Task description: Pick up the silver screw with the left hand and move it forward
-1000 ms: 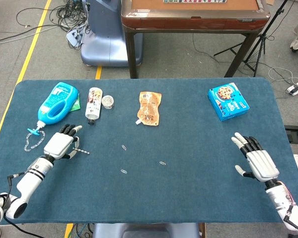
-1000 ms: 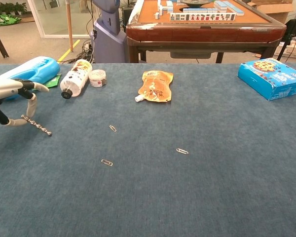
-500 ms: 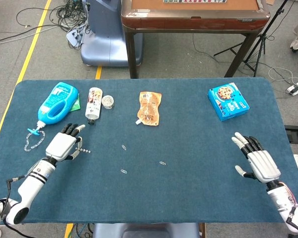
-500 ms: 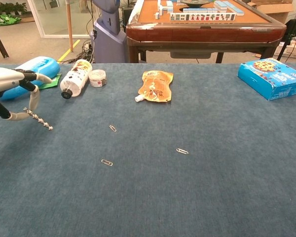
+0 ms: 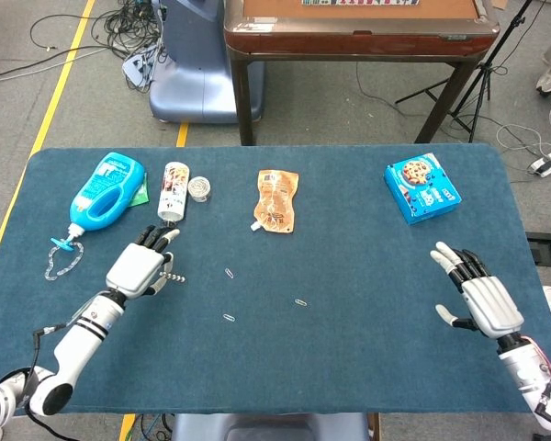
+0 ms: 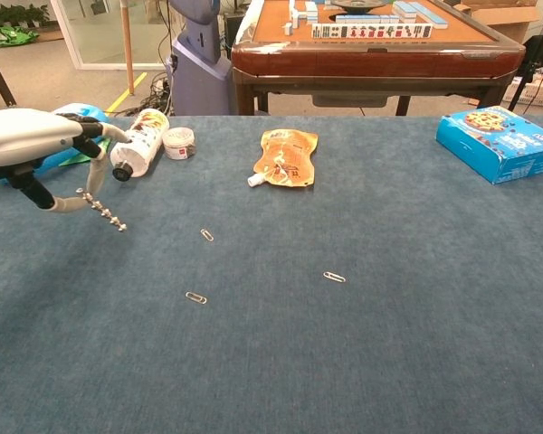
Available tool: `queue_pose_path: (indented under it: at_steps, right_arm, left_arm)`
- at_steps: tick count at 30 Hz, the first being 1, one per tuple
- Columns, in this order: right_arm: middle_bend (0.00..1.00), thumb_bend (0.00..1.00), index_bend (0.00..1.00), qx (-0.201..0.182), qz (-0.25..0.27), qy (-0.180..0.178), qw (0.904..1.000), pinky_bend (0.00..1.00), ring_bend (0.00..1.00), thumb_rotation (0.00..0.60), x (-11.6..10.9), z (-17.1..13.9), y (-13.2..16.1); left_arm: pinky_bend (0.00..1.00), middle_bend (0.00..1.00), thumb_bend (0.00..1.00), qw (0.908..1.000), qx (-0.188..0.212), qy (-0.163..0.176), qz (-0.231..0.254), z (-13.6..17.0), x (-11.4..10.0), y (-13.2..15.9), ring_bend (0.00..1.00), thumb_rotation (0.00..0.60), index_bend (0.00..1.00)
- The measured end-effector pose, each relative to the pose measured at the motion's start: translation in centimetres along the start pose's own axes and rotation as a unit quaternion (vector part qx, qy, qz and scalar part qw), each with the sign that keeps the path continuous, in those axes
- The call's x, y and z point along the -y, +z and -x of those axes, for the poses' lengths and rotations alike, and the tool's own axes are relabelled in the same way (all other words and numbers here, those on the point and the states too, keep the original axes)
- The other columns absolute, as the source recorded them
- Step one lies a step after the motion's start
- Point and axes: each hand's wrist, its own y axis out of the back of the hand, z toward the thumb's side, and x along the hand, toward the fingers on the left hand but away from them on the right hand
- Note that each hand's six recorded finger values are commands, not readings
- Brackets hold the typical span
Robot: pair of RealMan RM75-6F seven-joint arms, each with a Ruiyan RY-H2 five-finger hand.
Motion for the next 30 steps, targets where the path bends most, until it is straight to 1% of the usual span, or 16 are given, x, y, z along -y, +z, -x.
queue_pose_path:
  at_steps: [5, 12, 23, 30]
  right_arm:
    - [0.00, 0.31, 0.00, 0.001, 0.005, -0.006, 1.0000, 0.00, 0.00, 0.600, -0.5, -0.1, -0.2]
    - [0.00, 0.31, 0.00, 0.004, 0.012, -0.012, 0.9998, 0.00, 0.00, 0.600, -1.2, -0.3, -0.6]
    - [0.00, 0.31, 0.00, 0.005, 0.019, -0.022, 0.9996, 0.00, 0.00, 0.600, -2.0, -0.3, -0.9]
    - [0.00, 0.31, 0.00, 0.007, 0.024, -0.027, 0.9993, 0.00, 0.00, 0.600, -2.4, -0.5, -1.1]
  left_arm:
    - [0.00, 0.00, 0.43, 0.9998, 0.016, -0.005, 0.003, -1.4, 0.1, 2.0, 0.00, 0.600, 0.70]
    - [0.00, 0.00, 0.43, 0.9995, 0.032, -0.007, 0.002, -3.1, -0.3, 3.9, 0.00, 0.600, 0.70]
    - [0.00, 0.00, 0.43, 0.9986, 0.052, -0.008, -0.006, -4.9, -0.8, 6.4, 0.00, 0.600, 0.70]
    - [0.00, 0.00, 0.43, 0.9983, 0.056, -0.009, -0.010, -5.8, -0.9, 7.3, 0.00, 0.600, 0.70]
